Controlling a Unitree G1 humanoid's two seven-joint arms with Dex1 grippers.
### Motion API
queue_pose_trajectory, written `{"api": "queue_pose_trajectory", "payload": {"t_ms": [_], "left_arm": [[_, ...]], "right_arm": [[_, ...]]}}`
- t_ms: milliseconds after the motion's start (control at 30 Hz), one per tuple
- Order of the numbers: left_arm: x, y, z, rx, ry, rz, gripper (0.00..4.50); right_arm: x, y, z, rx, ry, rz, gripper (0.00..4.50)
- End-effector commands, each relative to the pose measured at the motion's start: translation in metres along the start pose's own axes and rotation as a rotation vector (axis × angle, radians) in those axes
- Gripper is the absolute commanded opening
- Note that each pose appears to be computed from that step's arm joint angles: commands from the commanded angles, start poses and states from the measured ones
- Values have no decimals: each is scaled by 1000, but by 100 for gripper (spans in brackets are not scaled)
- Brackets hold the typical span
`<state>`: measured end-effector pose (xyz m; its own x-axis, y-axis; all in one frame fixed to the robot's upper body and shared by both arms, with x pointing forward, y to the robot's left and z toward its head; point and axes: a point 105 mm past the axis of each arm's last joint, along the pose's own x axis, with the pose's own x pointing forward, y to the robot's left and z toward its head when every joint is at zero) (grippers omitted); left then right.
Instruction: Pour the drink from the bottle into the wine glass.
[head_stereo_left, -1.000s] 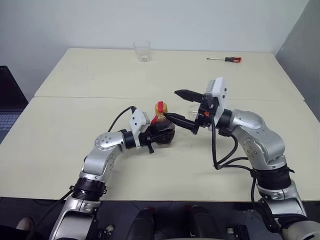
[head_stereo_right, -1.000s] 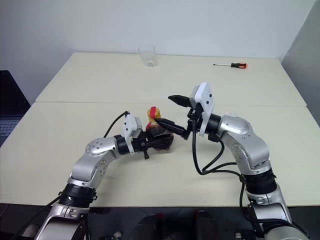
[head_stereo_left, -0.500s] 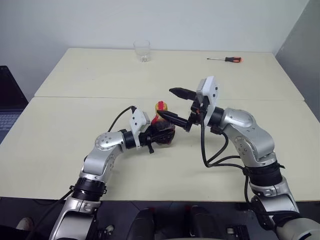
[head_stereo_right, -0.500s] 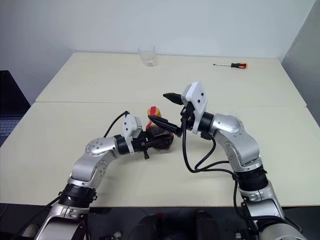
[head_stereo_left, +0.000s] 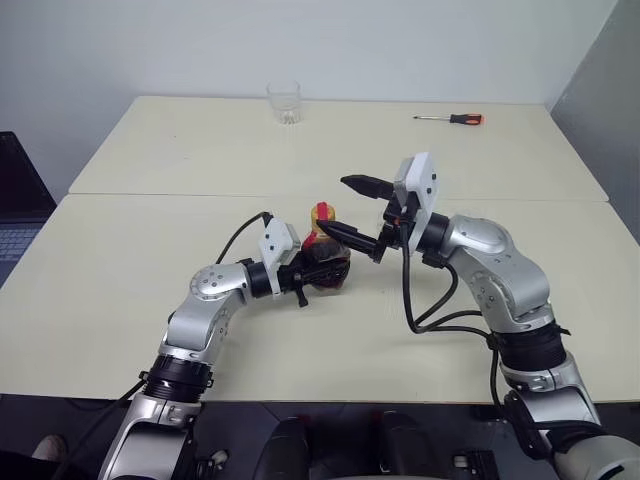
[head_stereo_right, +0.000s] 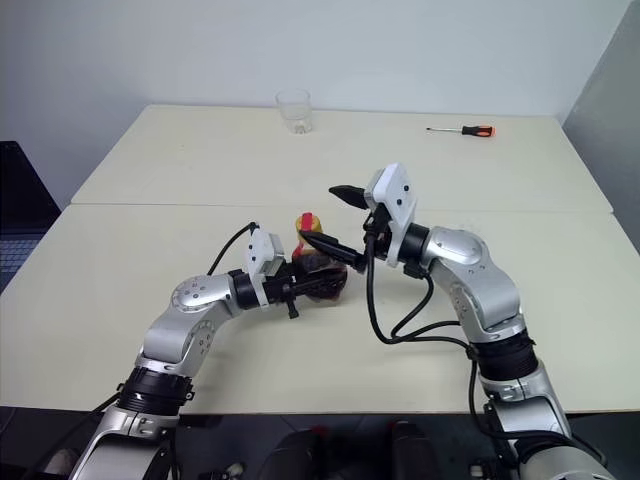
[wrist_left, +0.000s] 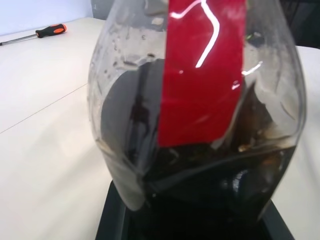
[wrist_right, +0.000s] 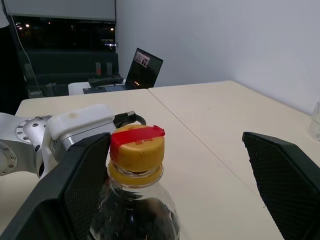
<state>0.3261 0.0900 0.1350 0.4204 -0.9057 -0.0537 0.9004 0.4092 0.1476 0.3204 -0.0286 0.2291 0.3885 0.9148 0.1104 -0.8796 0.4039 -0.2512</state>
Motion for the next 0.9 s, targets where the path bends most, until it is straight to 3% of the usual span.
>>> {"api": "queue_pose_trajectory", "payload": {"t_ms": [33,900], "left_arm": [[1,0,24,77,-62,-19,98],[1,0,23,75,-62,-22,98]], "right_arm": [[-6,-3,10,-43,-27,-14,449],[-19,-12,7,-55,9,-43,449]]}}
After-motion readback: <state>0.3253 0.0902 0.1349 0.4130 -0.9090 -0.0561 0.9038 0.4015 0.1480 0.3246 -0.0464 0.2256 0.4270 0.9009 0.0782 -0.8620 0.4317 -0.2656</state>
